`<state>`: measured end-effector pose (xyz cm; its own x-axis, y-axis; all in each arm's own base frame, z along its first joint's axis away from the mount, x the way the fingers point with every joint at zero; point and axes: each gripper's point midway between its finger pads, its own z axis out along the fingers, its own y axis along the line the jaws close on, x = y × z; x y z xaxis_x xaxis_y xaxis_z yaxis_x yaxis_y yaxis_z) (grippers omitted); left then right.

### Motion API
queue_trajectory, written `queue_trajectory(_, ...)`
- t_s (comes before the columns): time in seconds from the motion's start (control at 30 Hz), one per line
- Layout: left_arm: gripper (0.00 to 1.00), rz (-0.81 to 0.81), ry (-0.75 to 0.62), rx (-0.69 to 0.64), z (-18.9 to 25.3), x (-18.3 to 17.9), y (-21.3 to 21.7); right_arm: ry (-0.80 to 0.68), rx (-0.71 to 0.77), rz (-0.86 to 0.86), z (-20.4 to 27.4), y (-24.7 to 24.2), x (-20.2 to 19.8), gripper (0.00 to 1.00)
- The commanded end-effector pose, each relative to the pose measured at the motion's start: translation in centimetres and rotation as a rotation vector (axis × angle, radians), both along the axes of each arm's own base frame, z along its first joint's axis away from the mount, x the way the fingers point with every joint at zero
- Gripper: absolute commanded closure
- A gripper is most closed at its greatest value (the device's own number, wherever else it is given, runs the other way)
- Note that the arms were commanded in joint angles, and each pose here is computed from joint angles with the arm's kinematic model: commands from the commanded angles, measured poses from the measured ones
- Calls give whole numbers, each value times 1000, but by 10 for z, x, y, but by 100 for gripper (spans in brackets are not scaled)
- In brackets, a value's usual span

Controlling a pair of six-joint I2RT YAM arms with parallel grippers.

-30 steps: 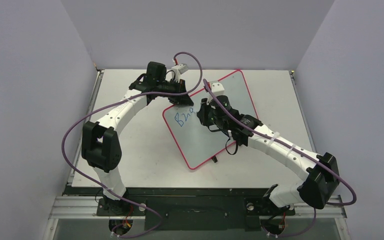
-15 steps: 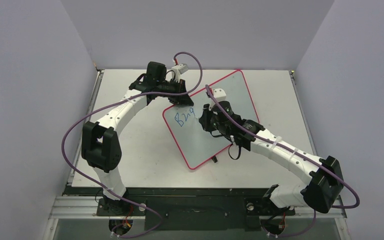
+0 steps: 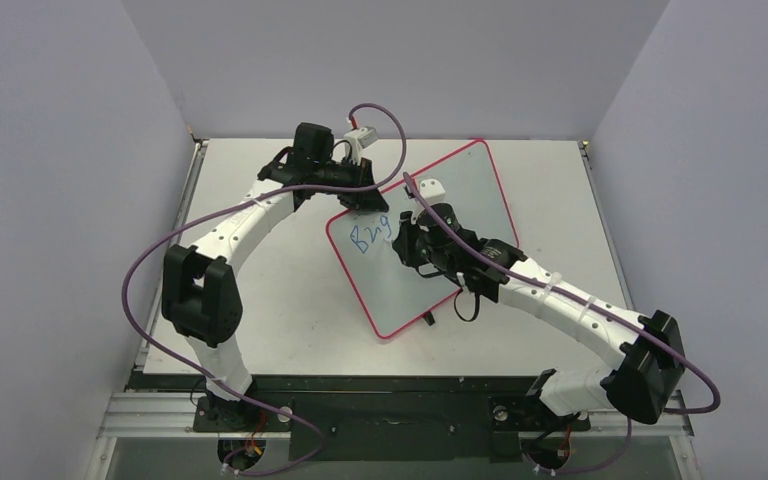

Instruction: Write a sentence on the whiteboard

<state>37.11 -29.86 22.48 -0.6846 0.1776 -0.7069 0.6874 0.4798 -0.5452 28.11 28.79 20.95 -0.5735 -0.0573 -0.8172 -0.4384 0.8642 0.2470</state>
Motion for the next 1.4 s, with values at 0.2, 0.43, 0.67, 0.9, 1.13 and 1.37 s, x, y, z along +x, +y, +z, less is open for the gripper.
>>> queue_trajectory(0.2, 100, -2, -241, -15, 46, 9, 3, -140, 88, -77, 61, -12, 17, 100)
queue_trajectory(0.43, 100, -1, -242, -14, 46, 9, 3, -166, 109, -122, 73, -24, 31, 100)
queue_trajectory(0.67, 100, -4, -242, -14, 45, 9, 3, -168, 111, -126, 77, -21, 39, 100)
queue_trajectory(0.9, 100, -4, -243, -15, 46, 8, 3, -172, 120, -133, 82, -15, 47, 100)
queue_trajectory(1.13, 100, -4, -245, -16, 47, 8, 3, -168, 114, -149, 80, -13, 55, 100)
queue_trajectory(1.37, 100, -4, -245, -16, 47, 8, 3, -154, 102, -149, 74, -8, 60, 100)
